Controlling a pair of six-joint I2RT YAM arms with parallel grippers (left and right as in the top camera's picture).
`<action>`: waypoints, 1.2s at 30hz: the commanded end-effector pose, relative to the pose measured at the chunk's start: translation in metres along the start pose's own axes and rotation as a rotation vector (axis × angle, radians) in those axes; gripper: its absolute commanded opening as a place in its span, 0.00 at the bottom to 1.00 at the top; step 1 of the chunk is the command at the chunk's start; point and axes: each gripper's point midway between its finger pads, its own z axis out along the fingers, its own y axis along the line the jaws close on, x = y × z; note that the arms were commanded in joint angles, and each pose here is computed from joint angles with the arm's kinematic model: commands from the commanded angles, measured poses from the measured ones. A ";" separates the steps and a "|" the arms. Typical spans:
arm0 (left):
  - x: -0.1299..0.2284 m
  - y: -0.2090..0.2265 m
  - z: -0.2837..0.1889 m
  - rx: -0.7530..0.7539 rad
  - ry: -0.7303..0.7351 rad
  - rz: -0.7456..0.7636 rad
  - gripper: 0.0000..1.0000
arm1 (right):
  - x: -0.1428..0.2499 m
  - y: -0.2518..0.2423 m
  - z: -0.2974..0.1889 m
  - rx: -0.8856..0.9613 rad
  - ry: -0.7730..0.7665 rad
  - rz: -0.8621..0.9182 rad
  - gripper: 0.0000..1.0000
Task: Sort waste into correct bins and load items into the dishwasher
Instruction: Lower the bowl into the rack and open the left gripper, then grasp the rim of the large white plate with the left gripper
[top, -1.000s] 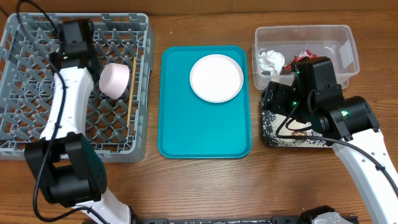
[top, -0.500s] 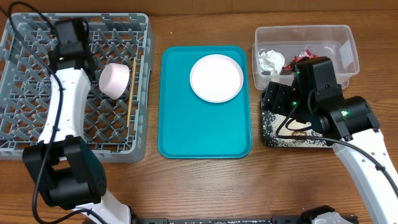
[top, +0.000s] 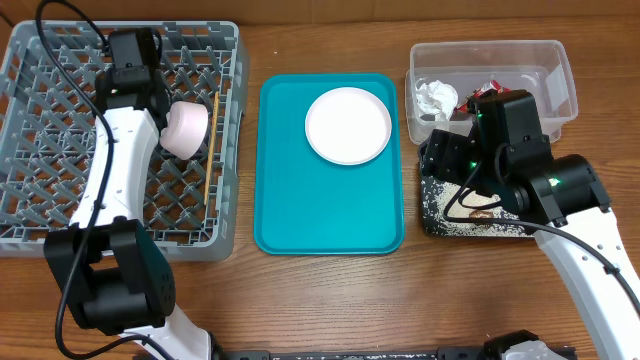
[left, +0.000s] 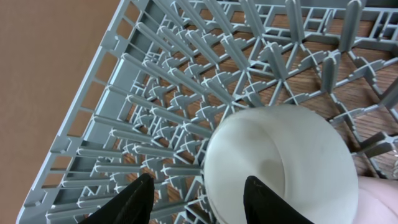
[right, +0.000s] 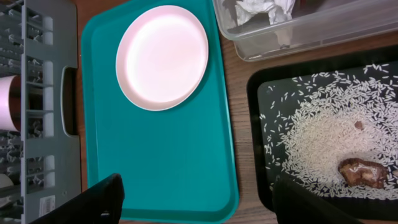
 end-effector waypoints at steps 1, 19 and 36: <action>-0.004 0.005 -0.006 0.001 -0.011 0.003 0.49 | -0.005 0.003 -0.003 -0.011 -0.013 0.002 0.78; 0.026 -0.052 -0.022 0.269 0.086 0.099 0.28 | -0.004 0.003 -0.003 -0.011 -0.012 0.002 0.78; 0.051 -0.244 -0.244 1.020 -0.058 0.396 0.78 | 0.000 0.000 -0.003 -0.001 0.006 0.004 0.78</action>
